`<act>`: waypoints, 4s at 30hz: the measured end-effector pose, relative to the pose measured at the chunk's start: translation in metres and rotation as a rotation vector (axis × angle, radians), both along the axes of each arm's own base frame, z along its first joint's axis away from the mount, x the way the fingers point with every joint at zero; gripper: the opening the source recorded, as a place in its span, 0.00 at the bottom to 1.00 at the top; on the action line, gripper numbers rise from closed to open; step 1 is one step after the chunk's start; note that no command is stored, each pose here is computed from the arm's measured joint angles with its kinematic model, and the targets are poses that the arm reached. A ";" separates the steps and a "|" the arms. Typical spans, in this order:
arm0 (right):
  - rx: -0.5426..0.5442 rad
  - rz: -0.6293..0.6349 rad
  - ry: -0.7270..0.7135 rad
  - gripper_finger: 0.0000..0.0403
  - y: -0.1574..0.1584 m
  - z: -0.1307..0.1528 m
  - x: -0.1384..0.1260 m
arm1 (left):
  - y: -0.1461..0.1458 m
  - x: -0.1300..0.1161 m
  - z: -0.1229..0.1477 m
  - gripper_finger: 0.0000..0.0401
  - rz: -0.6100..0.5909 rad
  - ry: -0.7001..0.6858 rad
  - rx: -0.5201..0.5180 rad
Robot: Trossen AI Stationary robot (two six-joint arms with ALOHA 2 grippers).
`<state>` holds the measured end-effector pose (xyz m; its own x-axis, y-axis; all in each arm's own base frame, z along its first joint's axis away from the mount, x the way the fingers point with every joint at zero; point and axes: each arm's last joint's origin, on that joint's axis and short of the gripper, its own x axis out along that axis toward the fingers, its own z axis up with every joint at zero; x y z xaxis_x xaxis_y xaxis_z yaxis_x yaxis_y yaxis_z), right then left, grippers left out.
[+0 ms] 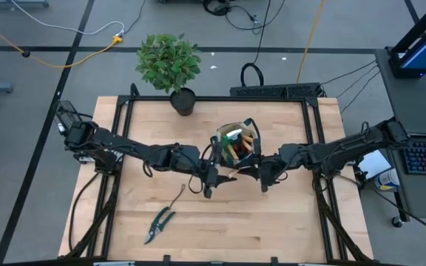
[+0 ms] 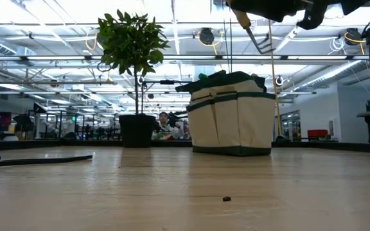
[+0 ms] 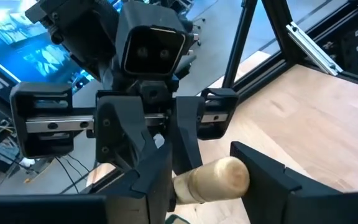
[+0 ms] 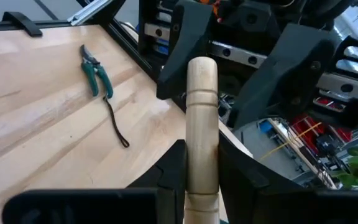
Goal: Pick & Place Garden tools in Gardening bag
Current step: Put the brown hand rake into the light brown gardening bag
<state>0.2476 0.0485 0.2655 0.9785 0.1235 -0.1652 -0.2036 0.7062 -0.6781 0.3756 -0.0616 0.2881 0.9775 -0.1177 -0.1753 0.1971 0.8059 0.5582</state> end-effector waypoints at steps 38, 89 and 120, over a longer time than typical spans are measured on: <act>0.057 -0.391 0.181 0.47 0.004 -0.020 -0.010 | -0.004 -0.004 -0.002 0.18 0.368 0.016 0.105; 0.229 -0.052 0.219 0.01 -0.022 -0.058 -0.015 | 0.052 -0.008 -0.029 0.19 0.595 0.261 -0.240; 0.208 -0.082 0.247 0.00 -0.027 -0.068 -0.008 | 0.031 0.019 -0.033 0.19 0.480 0.227 -0.022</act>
